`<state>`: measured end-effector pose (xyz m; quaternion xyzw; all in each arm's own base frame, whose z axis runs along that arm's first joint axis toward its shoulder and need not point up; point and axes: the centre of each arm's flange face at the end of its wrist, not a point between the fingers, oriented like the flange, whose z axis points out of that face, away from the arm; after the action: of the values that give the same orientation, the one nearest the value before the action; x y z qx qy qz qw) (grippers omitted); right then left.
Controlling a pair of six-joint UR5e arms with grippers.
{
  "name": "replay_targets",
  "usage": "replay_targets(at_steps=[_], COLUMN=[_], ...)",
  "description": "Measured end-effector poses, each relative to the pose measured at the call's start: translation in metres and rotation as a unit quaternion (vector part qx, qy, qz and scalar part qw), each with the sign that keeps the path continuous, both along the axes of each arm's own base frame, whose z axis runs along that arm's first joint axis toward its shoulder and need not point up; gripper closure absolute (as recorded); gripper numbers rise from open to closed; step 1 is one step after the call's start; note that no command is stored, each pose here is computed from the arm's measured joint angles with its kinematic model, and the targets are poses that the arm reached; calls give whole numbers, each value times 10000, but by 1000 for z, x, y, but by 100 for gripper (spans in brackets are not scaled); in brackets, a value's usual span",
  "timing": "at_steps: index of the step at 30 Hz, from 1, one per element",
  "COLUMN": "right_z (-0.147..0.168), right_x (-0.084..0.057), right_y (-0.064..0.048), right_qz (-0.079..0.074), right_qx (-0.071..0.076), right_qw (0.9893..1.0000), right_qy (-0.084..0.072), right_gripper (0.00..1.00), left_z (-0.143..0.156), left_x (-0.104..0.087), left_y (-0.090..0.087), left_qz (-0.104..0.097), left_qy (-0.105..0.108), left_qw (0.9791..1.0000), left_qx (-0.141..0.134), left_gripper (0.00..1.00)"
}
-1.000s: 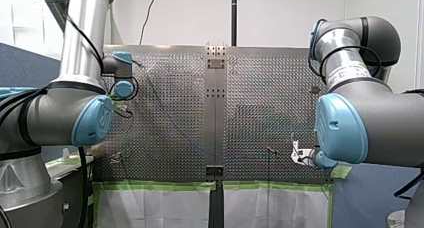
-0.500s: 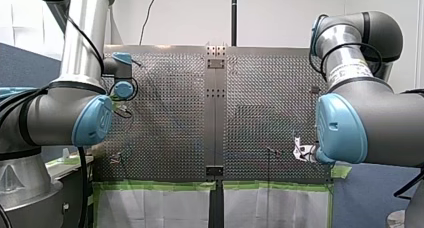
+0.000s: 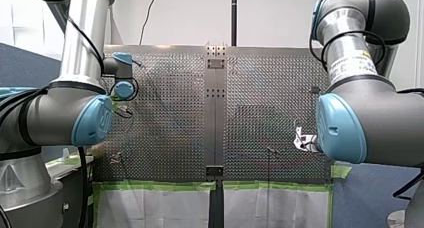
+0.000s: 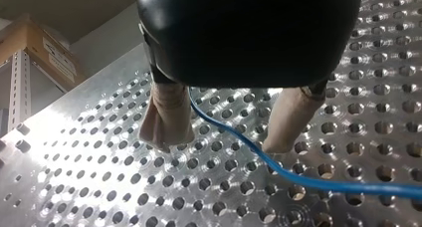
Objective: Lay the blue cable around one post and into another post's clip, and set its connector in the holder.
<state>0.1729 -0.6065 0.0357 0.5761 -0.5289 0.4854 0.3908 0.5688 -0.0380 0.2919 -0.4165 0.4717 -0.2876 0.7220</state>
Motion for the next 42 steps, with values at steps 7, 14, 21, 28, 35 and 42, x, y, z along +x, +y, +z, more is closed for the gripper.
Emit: replay_targets(at_steps=[7,14,21,28,35,42], right_z=[27,74,126,163,202,240], right_x=[-3,-7,-8,-11,-13,-19], right_y=[4,-4,-16,-15,-12,-7], right_qz=[-148,-112,20,79,143,119], right_qx=[24,-91,-313,-442,-749,-1053], right_qw=[9998,9997,9991,9986,9968,9942], right_qy=[-136,-221,-271,-289,-230,-175], right_gripper=[69,67,67,67,67,67], left_z=[0,0,0,0,0,0], left_x=[0,0,0,0,0,0], left_y=[-1,-2,-4,-6,-7,-8], left_qz=[-31,-55,-91,-124,-131,-129], left_qy=[5,1,0,5,5,6], left_qw=[10000,10000,10000,9999,9999,9999], left_qx=[8,1,3,19,21,19], left_gripper=[0,0,0,0,0,0])
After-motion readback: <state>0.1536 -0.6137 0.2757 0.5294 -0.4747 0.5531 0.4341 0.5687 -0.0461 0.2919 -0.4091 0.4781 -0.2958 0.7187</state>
